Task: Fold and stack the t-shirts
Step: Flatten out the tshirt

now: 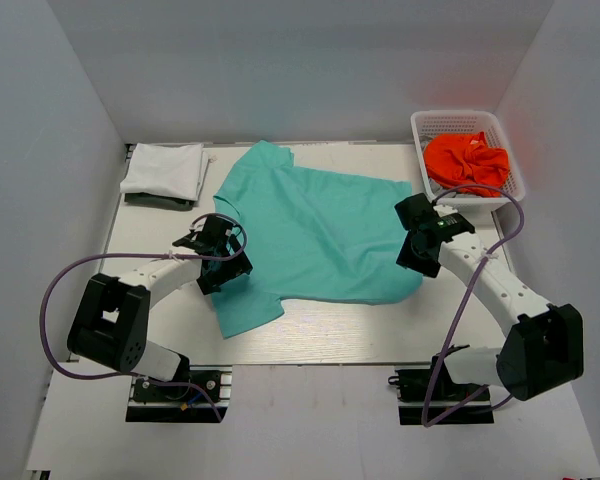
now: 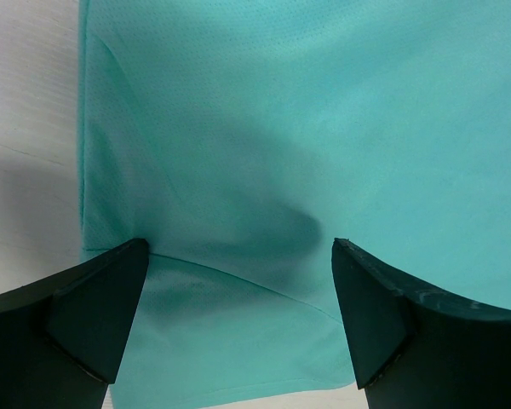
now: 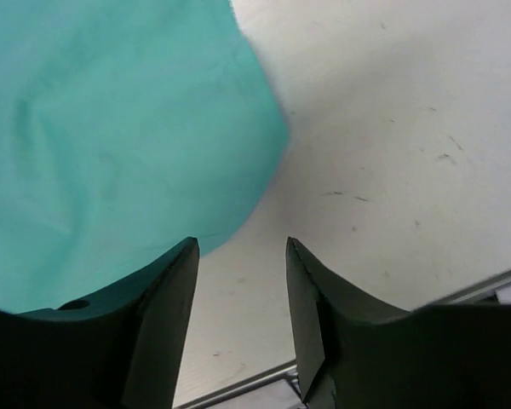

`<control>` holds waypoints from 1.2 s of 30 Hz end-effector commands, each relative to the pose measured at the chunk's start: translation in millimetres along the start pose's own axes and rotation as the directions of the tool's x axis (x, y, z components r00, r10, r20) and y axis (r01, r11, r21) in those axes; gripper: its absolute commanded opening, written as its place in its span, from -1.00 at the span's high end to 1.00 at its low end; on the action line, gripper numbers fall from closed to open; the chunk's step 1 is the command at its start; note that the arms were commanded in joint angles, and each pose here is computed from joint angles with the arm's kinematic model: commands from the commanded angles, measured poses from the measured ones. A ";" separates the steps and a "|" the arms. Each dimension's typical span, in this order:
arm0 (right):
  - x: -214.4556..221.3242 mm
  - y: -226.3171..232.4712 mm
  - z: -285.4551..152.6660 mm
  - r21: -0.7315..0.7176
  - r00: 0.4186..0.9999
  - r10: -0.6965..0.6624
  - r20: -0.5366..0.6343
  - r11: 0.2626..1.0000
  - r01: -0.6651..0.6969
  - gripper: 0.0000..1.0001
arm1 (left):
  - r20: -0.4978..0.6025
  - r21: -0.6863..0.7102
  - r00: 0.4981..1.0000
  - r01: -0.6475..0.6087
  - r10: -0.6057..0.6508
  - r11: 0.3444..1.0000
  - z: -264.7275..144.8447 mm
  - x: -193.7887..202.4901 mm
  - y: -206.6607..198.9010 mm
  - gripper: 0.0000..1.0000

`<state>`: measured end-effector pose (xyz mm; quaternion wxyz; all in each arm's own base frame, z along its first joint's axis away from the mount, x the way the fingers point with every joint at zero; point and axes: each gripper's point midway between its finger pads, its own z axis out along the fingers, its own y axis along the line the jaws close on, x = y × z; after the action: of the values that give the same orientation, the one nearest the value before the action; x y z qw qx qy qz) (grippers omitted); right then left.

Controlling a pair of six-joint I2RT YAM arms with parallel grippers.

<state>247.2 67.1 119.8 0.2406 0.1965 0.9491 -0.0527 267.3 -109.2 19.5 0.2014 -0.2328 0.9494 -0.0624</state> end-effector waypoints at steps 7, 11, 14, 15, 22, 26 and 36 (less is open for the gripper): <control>-7.1 -7.9 -4.6 -0.019 0.997 -0.006 0.076 1.000 0.007 -0.26 | -0.110 -0.160 0.994 -0.020 0.003 0.987 13.6 37.7 45.6 -0.99; -0.5 5.0 9.7 -0.079 0.998 -0.034 0.059 0.996 0.039 -0.35 | -0.124 -0.174 0.992 -0.025 0.003 0.984 6.9 41.1 50.3 -0.99; 9.6 -0.4 22.2 -0.047 0.998 -0.053 0.024 0.997 0.054 -0.35 | -0.097 -0.166 0.995 -0.020 0.004 0.986 -6.5 36.4 51.3 -0.99; 11.2 -3.8 24.9 -0.035 0.999 -0.046 0.023 0.998 0.046 -0.35 | -0.086 -0.157 0.996 -0.008 -0.006 0.988 -11.2 34.8 50.1 -0.99; 21.7 -16.8 36.5 -0.042 0.998 0.044 0.038 0.998 -0.042 -0.32 | 0.010 -0.046 0.997 0.077 -0.076 0.996 -62.6 18.3 37.6 -0.99; 40.8 -18.0 39.6 -0.083 0.998 0.054 -0.012 0.995 -0.055 -0.30 | -0.022 -0.072 0.993 0.114 -0.116 0.991 -85.3 34.7 54.3 -0.99; 73.9 0.4 46.5 -0.233 0.993 0.053 -0.107 0.969 -0.077 -0.27 | -0.233 -0.116 0.958 0.140 -0.164 0.983 -78.6 90.9 68.6 -0.99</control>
<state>201.6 67.6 42.1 0.2111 0.1992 0.9565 0.0312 150.3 -82.1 53.7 0.1097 -0.2947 0.9480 -0.0497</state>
